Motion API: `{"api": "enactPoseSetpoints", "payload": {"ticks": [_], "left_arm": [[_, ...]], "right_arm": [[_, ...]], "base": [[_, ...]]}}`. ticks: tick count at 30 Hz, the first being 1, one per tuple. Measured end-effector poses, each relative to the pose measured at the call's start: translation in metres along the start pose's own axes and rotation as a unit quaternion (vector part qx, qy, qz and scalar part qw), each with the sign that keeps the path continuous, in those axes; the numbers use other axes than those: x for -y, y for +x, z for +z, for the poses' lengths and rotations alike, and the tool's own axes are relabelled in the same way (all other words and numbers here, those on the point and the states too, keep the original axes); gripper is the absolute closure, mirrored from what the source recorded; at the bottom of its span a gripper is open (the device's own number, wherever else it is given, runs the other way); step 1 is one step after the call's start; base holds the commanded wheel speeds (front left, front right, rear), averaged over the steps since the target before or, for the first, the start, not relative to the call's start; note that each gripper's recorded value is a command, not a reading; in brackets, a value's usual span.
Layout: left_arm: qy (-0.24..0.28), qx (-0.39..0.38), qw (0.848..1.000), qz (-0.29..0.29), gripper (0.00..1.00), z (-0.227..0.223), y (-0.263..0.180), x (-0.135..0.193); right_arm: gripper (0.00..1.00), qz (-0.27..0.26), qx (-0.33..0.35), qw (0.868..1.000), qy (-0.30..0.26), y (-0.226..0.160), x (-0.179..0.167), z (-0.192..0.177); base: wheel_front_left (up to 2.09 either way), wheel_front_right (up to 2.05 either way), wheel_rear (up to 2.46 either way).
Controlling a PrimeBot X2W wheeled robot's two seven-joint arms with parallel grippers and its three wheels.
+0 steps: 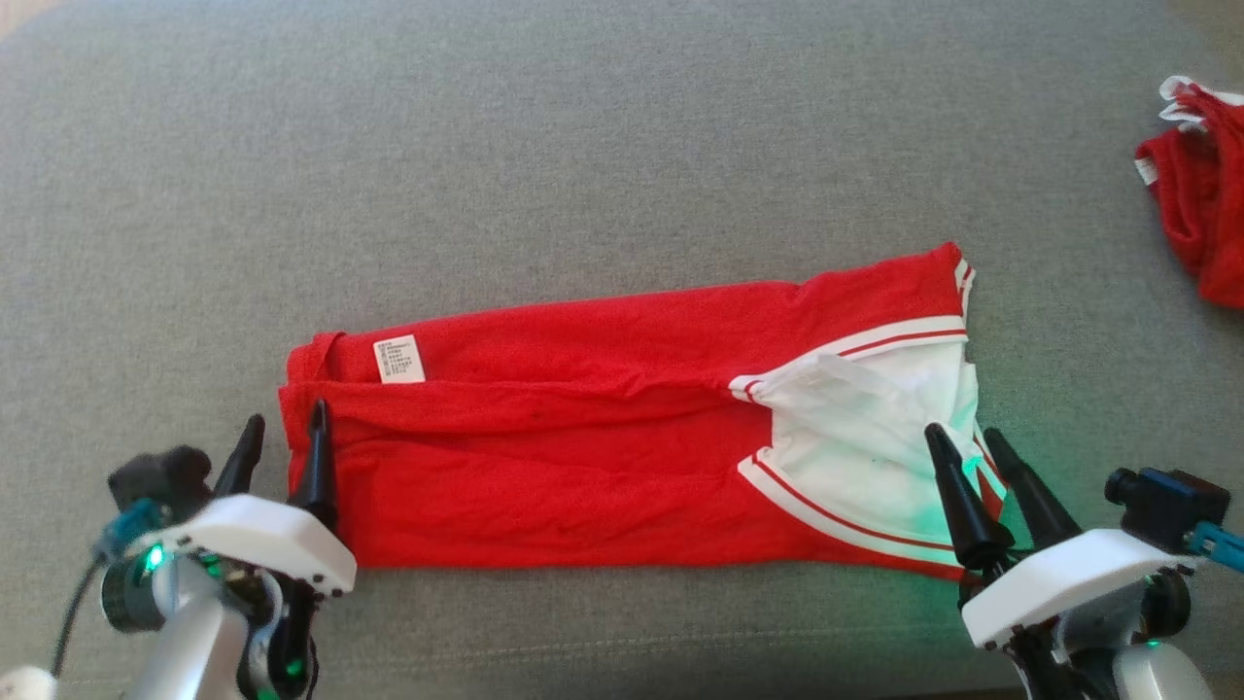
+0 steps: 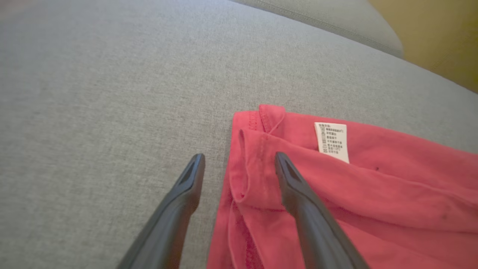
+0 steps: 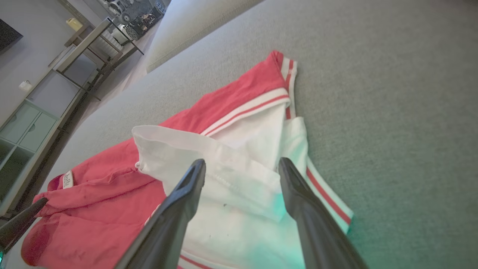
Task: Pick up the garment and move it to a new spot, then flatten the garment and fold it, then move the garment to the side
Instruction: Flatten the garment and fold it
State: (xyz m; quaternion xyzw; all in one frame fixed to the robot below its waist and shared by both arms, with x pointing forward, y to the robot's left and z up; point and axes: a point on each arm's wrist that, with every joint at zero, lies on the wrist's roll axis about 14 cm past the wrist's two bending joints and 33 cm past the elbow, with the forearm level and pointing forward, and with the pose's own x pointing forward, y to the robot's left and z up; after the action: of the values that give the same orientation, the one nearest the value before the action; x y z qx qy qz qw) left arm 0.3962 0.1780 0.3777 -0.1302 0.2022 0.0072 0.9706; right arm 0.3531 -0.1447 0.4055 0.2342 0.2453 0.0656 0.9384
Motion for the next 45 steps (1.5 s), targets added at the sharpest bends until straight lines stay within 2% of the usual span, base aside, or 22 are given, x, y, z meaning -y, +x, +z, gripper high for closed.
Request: {"api": "enactPoseSetpoints", "payload": {"ticks": [4, 8, 11, 18, 24, 40, 45], "left_arm": [[0.03, 0.05, 0.998, 0.005, 0.0, 0.017, -0.007, 0.005], [0.032, 0.097, 0.995, -0.009, 0.0, 0.038, -0.017, 0.021], [0.03, 0.117, 0.993, -0.012, 0.0, 0.046, -0.026, 0.029], [0.07, 0.166, 0.983, -0.03, 0.0, 0.07, -0.045, 0.043], [0.091, 0.165, 0.982, -0.031, 0.0, 0.062, -0.06, 0.042], [0.099, 0.159, 0.982, -0.039, 0.0, 0.055, -0.066, 0.044], [0.1, 0.155, 0.982, -0.035, 0.0, 0.054, -0.063, 0.041]], "right_arm": [[0.0, -0.001, 0.045, 0.999, -0.026, -0.002, -0.002, 0.015], [0.0, -0.001, 0.098, 0.993, -0.059, -0.006, -0.005, 0.035], [0.0, -0.002, 0.135, 0.986, -0.094, -0.01, -0.008, 0.05], [0.0, 0.0, 0.182, 0.967, -0.176, -0.018, -0.014, 0.075], [0.0, 0.006, 0.192, 0.963, -0.191, -0.023, -0.021, 0.077], [0.0, 0.005, 0.173, 0.967, -0.188, -0.021, -0.02, 0.066], [0.0, -0.005, 0.154, 0.972, -0.179, -0.016, -0.012, 0.059]], "base": [[0.0, 0.0, 0.0], [0.0, 0.0, 0.0], [0.0, 0.0, 0.0], [0.0, 0.0, 0.0], [0.0, 0.0, 0.0], [0.0, 0.0, 0.0], [0.0, 0.0, 0.0]]}}
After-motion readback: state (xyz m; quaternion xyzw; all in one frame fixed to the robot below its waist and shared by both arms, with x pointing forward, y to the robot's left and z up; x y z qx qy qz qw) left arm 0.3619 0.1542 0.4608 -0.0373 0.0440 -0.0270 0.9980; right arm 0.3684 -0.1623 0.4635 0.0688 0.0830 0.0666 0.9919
